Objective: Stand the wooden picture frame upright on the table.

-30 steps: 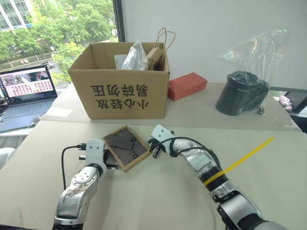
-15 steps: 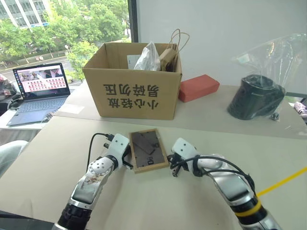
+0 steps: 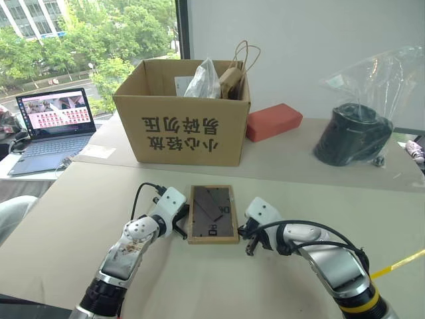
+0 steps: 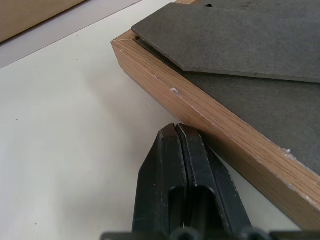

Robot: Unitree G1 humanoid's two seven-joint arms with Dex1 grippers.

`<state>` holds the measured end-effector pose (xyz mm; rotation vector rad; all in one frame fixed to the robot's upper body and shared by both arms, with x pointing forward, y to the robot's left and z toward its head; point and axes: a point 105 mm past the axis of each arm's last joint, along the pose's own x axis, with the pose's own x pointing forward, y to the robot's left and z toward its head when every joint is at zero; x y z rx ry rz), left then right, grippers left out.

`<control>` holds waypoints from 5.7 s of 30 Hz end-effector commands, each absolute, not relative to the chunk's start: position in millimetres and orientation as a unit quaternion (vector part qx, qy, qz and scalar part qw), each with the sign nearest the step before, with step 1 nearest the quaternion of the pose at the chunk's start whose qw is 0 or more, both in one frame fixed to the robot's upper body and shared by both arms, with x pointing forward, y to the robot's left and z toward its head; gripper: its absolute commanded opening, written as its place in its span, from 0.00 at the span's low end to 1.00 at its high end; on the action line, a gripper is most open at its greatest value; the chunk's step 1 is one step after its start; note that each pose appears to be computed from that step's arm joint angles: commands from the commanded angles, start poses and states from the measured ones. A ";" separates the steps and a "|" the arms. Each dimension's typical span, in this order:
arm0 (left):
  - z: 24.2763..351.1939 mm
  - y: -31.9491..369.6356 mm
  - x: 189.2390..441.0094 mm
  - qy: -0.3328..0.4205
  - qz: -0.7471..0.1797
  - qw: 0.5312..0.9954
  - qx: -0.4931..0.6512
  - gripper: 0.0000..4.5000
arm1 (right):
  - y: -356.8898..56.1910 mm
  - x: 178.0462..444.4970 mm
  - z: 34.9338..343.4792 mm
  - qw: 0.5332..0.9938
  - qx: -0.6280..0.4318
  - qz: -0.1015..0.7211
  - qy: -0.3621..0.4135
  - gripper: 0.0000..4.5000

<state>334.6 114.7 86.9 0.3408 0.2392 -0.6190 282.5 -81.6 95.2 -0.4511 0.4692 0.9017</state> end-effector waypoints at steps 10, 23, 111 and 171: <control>72.8 84.3 325.7 0.121 -0.367 0.908 0.160 0.01 | -43.3 248.4 100.0 0.782 -0.193 0.554 0.211 0.00; 107.4 163.2 312.5 0.074 -0.264 0.945 0.177 0.31 | -113.9 295.4 100.1 0.843 -0.244 0.438 0.194 0.00; 57.3 135.2 278.1 -0.298 -0.519 0.554 0.579 0.29 | -72.1 360.3 170.4 0.828 -0.020 0.544 0.130 0.99; 139.5 174.7 254.3 -0.218 -0.272 0.877 0.330 0.77 | -95.3 315.1 264.8 0.817 -0.237 0.508 -0.136 0.27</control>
